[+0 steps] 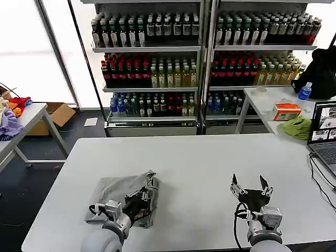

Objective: Fold and organize the clothes.

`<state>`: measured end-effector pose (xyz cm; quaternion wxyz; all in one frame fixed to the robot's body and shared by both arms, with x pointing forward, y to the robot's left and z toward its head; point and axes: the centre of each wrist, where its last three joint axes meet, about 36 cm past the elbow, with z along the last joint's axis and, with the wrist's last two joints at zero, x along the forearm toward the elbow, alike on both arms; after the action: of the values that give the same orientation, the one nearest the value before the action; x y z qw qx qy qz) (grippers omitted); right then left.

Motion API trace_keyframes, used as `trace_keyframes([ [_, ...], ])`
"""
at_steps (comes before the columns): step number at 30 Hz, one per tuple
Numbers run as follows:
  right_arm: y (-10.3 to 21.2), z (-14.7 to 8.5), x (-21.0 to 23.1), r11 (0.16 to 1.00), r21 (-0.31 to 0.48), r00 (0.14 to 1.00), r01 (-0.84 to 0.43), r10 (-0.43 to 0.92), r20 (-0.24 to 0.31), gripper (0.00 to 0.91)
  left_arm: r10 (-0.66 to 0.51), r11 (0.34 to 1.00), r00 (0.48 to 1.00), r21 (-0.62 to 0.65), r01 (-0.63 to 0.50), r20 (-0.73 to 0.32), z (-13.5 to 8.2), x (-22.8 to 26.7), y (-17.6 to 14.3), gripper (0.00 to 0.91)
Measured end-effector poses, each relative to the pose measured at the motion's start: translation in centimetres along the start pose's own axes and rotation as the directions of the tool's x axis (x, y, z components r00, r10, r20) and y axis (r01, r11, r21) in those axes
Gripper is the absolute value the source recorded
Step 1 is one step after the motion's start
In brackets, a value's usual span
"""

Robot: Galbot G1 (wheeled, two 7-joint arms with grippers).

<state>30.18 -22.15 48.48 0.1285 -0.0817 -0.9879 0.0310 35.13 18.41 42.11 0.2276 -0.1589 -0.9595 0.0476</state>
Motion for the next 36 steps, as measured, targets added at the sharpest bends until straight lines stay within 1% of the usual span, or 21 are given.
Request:
trace_keyframes([
  [6, 0.0, 0.3, -0.1, 1.000, 0.003, 1.000, 0.005, -0.005, -0.002, 0.907, 0.023, 0.999, 0.999, 0.027, -0.022, -0.026, 1.0, -0.5, -0.6, 0.907],
  [11, 0.1, 0.5, -0.2, 1.000, 0.005, 1.000, 0.014, -0.014, 0.001, 0.907, 0.066, 0.994, 0.997, 0.091, -0.063, -0.027, 1.4, -0.5, -1.3, 0.907],
  [15, 0.2, 0.5, -0.4, 1.000, 0.008, 1.000, 0.025, -0.025, 0.002, 0.907, 0.115, 0.976, 0.993, 0.183, -0.115, 0.012, 0.7, 0.2, -1.6, 0.907],
  [20, 0.3, 0.3, -0.7, 0.999, 0.013, 0.999, 0.040, -0.040, 0.004, 0.907, 0.130, 0.956, 0.987, 0.250, -0.151, 0.098, -1.5, 1.6, -1.0, 0.907],
  [23, 0.4, 0.2, -1.1, 0.998, 0.021, 0.999, 0.054, -0.054, 0.005, 0.907, 0.093, 0.958, 0.986, 0.257, -0.126, 0.136, -2.5, 2.3, 0.3, 0.907],
  [27, 0.5, 0.1, -1.6, 0.997, 0.027, 0.997, 0.071, -0.071, 0.008, 0.907, 0.001, 0.974, 0.987, 0.223, -0.036, 0.158, -3.0, 3.1, 3.0, 0.907],
  [31, 0.6, 0.1, -2.0, 0.996, 0.028, 0.996, 0.084, -0.084, 0.006, 0.907, -0.101, 0.980, 0.984, 0.186, 0.073, 0.148, -2.5, 3.5, 5.9, 0.907],
  [36, 0.5, 0.0, -2.1, 0.995, 0.031, 0.996, 0.090, -0.090, 0.007, 0.907, -0.190, 0.973, 0.976, 0.151, 0.172, 0.110, -1.3, 3.7, 8.3, 0.907],
])
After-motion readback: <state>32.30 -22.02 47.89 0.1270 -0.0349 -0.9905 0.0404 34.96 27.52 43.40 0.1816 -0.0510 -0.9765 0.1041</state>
